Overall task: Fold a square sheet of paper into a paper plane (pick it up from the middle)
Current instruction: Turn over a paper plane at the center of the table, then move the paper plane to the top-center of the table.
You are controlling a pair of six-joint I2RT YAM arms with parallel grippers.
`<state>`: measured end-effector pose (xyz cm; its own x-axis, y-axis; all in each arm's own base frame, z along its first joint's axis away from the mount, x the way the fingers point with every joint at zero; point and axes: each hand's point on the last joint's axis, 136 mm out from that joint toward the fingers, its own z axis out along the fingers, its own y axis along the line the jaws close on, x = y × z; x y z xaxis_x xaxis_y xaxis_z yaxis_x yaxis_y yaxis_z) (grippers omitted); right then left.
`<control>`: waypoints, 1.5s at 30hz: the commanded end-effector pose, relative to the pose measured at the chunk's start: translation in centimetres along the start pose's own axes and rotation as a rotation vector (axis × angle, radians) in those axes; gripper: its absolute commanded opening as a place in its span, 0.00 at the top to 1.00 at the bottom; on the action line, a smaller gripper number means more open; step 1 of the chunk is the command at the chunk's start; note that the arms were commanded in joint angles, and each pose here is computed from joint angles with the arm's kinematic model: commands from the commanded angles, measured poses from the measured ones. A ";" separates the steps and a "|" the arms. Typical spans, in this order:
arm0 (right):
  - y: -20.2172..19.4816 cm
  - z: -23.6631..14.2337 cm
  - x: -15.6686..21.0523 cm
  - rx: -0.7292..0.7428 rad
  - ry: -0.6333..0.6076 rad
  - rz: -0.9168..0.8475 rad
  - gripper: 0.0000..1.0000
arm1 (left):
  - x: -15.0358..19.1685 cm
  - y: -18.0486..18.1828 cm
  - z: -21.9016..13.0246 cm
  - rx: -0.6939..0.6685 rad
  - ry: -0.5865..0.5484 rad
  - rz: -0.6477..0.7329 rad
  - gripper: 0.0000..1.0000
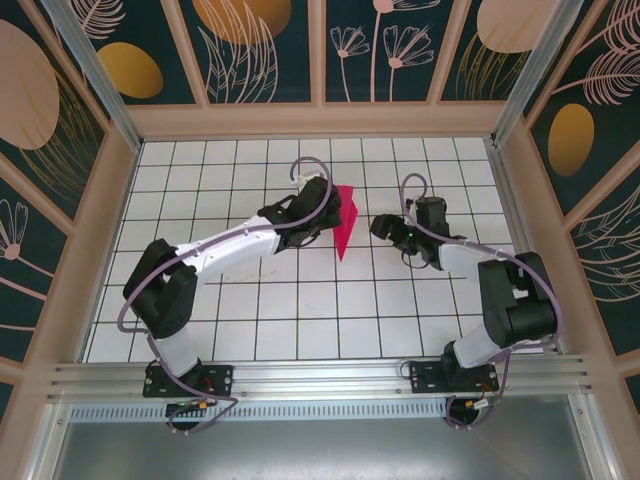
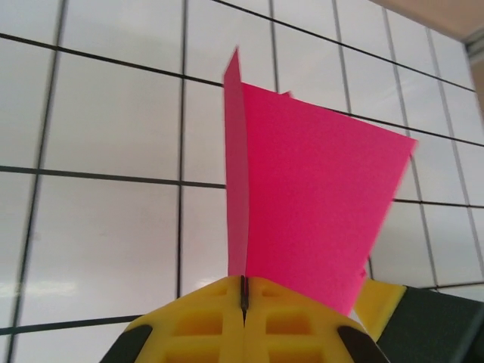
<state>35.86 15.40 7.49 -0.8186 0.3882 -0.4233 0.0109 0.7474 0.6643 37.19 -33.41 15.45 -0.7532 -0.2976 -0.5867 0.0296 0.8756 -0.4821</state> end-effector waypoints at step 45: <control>6.4 4.4 8.9 -0.088 0.316 -0.178 0.43 | 9.8 8.7 5.2 0.170 0.174 -0.262 1.00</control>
<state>31.30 25.23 4.45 -0.9431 0.0920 -0.3196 -0.1452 0.7508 0.6443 33.28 -31.19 2.86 -0.8583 -0.4009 -0.3203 -0.0599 0.6983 -0.7133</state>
